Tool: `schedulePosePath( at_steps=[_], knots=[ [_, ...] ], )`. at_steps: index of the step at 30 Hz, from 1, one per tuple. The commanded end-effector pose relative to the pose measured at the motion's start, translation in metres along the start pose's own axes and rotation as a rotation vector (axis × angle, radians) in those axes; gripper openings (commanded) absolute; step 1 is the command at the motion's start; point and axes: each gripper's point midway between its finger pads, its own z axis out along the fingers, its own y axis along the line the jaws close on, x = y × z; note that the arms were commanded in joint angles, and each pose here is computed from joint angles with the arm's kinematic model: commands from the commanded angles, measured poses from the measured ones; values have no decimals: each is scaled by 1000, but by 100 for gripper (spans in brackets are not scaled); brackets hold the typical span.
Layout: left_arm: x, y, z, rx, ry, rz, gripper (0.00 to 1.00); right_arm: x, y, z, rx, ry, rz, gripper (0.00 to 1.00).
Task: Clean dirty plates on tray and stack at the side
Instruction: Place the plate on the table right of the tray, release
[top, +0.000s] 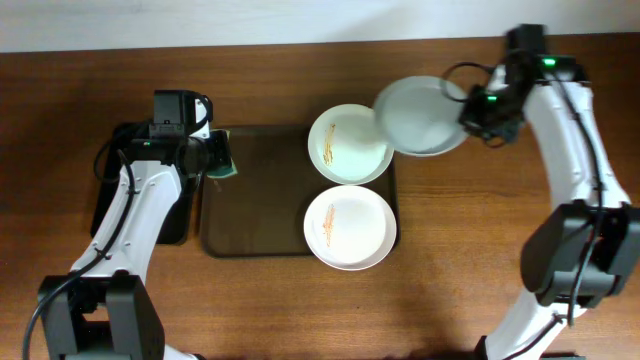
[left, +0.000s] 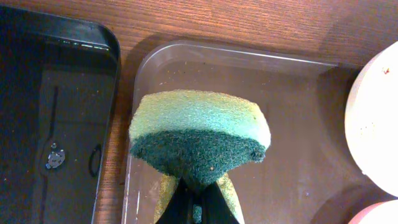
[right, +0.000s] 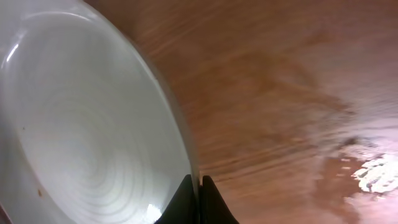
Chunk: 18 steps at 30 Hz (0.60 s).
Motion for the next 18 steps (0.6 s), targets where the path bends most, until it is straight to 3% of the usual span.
schedulePosePath(
  at_steps=[1, 8, 15, 17, 18],
  knots=[
    [1, -1, 2, 10, 4, 3, 1, 2, -44, -6, 4, 14, 115, 4],
    [-7, -2, 2, 15, -29, 6, 1, 28, -120, 41, 112, 70, 249, 4],
    [-7, -2, 2, 16, -30, 6, 1, 41, -142, 56, 206, 71, 298, 5],
    [-7, -2, 2, 16, -30, 6, 1, 42, -142, 56, 203, 76, 299, 32],
    [-7, -2, 2, 16, -29, 6, 1, 44, -140, 56, 192, 84, 301, 38]
  ],
)
